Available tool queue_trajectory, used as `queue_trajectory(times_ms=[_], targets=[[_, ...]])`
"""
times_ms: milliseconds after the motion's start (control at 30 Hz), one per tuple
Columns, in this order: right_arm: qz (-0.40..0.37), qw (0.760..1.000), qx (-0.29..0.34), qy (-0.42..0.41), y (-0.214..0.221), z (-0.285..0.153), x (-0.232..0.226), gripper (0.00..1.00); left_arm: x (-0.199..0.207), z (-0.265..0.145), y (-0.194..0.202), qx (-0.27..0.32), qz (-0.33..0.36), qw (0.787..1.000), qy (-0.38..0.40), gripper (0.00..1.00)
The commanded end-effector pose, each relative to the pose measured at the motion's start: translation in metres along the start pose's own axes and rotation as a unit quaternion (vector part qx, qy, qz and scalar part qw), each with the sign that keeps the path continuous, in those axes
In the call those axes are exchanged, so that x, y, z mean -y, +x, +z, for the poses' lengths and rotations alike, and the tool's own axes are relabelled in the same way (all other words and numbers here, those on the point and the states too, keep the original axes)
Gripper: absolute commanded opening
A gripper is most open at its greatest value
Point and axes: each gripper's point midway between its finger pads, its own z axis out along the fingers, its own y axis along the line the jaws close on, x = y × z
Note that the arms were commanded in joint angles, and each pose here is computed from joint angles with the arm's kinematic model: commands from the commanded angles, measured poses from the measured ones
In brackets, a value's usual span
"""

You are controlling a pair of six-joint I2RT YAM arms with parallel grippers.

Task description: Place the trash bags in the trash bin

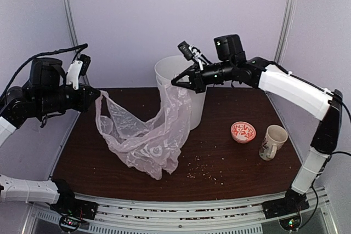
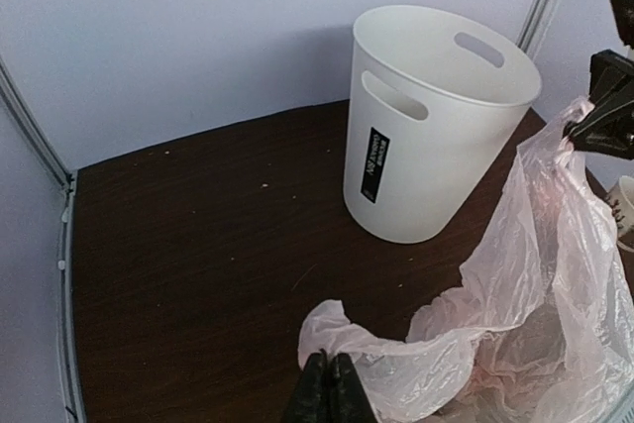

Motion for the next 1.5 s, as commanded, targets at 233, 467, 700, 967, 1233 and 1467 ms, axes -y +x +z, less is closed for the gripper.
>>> queue_trajectory(times_ms=[233, 467, 700, 967, 1233, 1467], targets=[[0.016, 0.995, 0.020, 0.097, -0.049, 0.049, 0.074, 0.00, -0.060, 0.013, -0.098, 0.108, 0.039, 0.973, -0.200, 0.00], [-0.140, 0.964, 0.184, 0.135, -0.191, -0.040, 0.027, 0.00, -0.048, -0.069, -0.228, 0.253, 0.024, 0.948, -0.190, 0.00], [-0.186, 0.964, 0.155, 0.109, -0.181, -0.058, -0.013, 0.00, -0.004, -0.108, -0.208, 0.334, 0.077, 0.939, -0.032, 0.00], [-0.136, 0.979, -0.117, 0.095, 0.091, 0.017, -0.003, 0.00, -0.010, 0.024, 0.055, 0.048, -0.020, 0.998, 0.034, 0.00], [-0.168, 0.977, -0.066, -0.110, 0.042, -0.048, -0.122, 0.00, 0.020, -0.086, -0.043, 0.175, -0.005, 0.975, 0.135, 0.00], [-0.144, 0.987, 0.045, -0.052, -0.047, -0.071, -0.103, 0.00, 0.011, -0.092, -0.074, 0.190, 0.015, 0.977, 0.091, 0.00]])
